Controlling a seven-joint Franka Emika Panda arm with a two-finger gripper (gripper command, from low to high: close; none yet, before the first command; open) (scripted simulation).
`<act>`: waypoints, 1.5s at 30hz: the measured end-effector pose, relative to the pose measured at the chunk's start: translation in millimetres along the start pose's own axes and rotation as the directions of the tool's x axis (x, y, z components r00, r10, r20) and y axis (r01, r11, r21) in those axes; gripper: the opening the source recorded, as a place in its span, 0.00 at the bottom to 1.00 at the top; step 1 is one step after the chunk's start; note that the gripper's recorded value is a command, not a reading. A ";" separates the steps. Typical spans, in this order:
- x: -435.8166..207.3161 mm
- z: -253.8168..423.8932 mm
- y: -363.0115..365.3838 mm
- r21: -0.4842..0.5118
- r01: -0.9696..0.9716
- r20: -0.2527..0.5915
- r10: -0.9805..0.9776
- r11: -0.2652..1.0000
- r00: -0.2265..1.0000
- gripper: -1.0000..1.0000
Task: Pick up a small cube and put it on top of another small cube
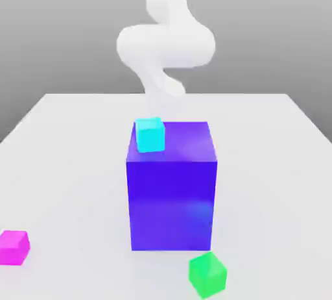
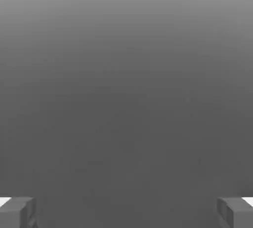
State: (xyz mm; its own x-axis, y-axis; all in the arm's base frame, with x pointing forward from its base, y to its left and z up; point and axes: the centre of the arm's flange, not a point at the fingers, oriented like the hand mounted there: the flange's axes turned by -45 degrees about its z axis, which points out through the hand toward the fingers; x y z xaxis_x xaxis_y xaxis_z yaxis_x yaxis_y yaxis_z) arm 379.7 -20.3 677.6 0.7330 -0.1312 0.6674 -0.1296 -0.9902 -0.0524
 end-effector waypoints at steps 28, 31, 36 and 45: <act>-273.8 387.5 308.3 -0.663 -0.742 0.026 0.993 0.105 0.118 0.50; -303.8 416.3 313.3 -0.668 -0.739 0.017 0.995 0.085 0.098 0.50; -313.0 425.8 313.9 -0.668 -0.739 0.016 0.995 0.084 0.098 0.00; -267.1 391.9 284.2 -0.662 -0.730 0.077 0.984 0.170 0.159 0.00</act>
State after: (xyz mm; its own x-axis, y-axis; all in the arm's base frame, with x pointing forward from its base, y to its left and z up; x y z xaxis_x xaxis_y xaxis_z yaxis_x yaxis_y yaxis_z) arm 408.7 -285.5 193.3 0.0406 -0.9992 -0.0026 -0.9992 -0.0406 -0.0042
